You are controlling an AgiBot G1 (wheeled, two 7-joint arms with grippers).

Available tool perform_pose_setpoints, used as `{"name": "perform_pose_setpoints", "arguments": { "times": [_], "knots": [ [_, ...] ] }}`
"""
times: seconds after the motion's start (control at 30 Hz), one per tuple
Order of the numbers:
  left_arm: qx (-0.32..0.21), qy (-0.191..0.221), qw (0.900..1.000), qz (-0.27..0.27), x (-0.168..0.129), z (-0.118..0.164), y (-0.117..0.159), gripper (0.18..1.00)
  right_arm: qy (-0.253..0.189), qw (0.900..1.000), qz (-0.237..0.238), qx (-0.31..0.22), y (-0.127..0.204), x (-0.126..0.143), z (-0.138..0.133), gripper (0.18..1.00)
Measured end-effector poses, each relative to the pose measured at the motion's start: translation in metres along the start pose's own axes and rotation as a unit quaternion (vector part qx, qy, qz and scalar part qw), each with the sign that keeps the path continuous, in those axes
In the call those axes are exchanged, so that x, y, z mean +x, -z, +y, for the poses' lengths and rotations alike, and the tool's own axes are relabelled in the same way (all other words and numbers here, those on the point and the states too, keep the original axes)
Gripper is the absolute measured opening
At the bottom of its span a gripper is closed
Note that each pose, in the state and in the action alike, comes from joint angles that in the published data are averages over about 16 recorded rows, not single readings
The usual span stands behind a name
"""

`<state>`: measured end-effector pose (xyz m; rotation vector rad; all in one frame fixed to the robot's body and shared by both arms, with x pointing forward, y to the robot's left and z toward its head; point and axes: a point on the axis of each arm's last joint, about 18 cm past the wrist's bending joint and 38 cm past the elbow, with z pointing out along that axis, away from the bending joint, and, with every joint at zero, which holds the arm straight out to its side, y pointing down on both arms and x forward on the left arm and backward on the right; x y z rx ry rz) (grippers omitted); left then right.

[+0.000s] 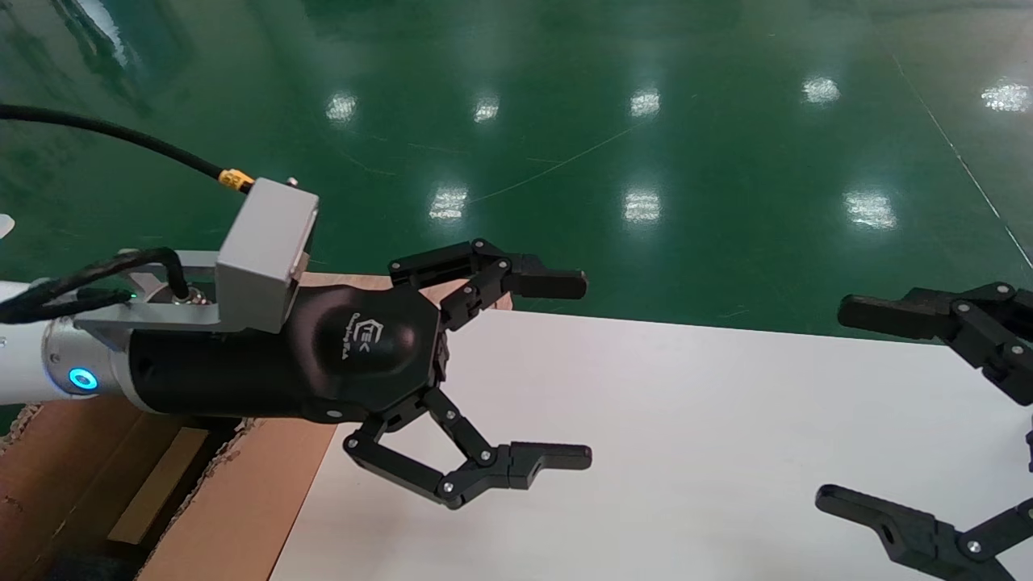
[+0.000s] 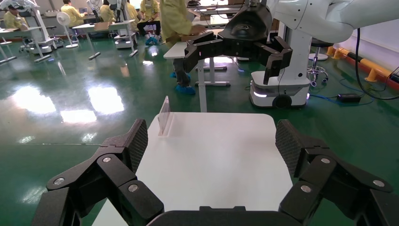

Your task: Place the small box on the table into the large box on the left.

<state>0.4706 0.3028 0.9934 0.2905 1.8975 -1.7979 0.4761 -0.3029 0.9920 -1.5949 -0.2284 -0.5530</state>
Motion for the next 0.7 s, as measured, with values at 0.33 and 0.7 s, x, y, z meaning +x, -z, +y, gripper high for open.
{"name": "perform_pose_setpoints", "arguments": {
  "times": [0.33,0.7],
  "knots": [
    [-0.003,0.006,1.0000,0.003,-0.0015,0.0015,-0.0021,1.001,0.000,1.000,0.000,0.000,0.0000,0.0000,0.0000,1.001],
    [-0.005,0.008,0.9999,0.004,-0.0021,0.0023,-0.0029,1.001,0.000,1.000,0.000,0.000,0.0000,0.0000,0.0000,1.001]
  ]
}}
